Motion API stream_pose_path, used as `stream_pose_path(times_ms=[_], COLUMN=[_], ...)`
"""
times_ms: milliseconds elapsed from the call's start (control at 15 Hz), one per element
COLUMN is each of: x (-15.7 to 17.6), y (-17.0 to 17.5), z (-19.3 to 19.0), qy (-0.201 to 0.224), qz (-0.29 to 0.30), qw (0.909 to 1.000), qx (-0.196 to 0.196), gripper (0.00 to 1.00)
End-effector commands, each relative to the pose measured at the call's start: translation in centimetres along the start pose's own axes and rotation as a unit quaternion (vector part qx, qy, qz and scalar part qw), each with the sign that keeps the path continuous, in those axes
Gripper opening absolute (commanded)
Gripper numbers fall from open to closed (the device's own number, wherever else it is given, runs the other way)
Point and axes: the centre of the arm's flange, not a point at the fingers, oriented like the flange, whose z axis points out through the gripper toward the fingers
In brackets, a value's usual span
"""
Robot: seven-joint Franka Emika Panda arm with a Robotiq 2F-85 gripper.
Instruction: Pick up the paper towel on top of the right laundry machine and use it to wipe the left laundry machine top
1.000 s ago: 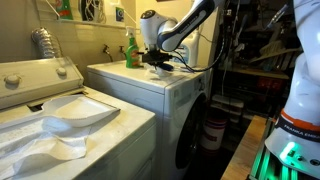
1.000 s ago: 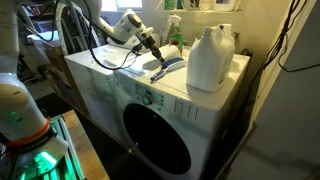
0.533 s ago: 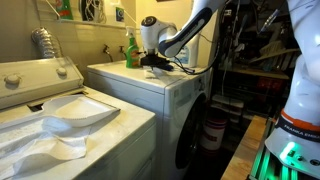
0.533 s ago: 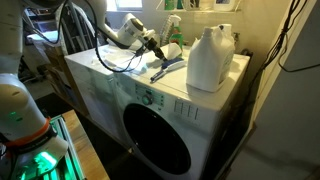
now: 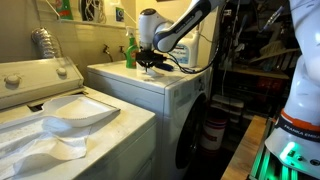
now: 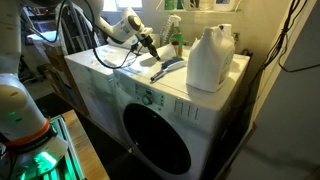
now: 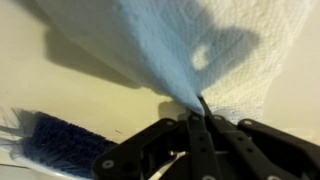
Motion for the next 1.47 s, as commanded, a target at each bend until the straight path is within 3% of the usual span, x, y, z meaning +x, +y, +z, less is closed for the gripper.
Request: stream_pose_path(times_ms=[0, 133, 267, 467, 667, 933, 1400], x=[-1.7, -1.3, -0.7, -0.2, -0.7, -2.2, -3.7], y=[1.6, 2.7, 3.5, 3.6, 2.6, 1.2, -0.4], z=[0.5, 0.7, 1.3, 2.9, 3.7, 3.0, 0.1], qy=[-0.024, -0.006, 0.014, 0.056, 0.078, 0.036, -0.067], qz=[0.008, 0.022, 0.037, 0.033, 0.030, 0.034, 0.026], qw=[0.9956, 0.9894, 0.9858, 0.9879, 0.9921, 0.9974, 0.9968], qx=[-0.091, -0.143, -0.163, -0.141, -0.093, -0.053, -0.035], gripper=[0.00, 0.00, 0.00, 0.00, 0.00, 0.00, 0.00])
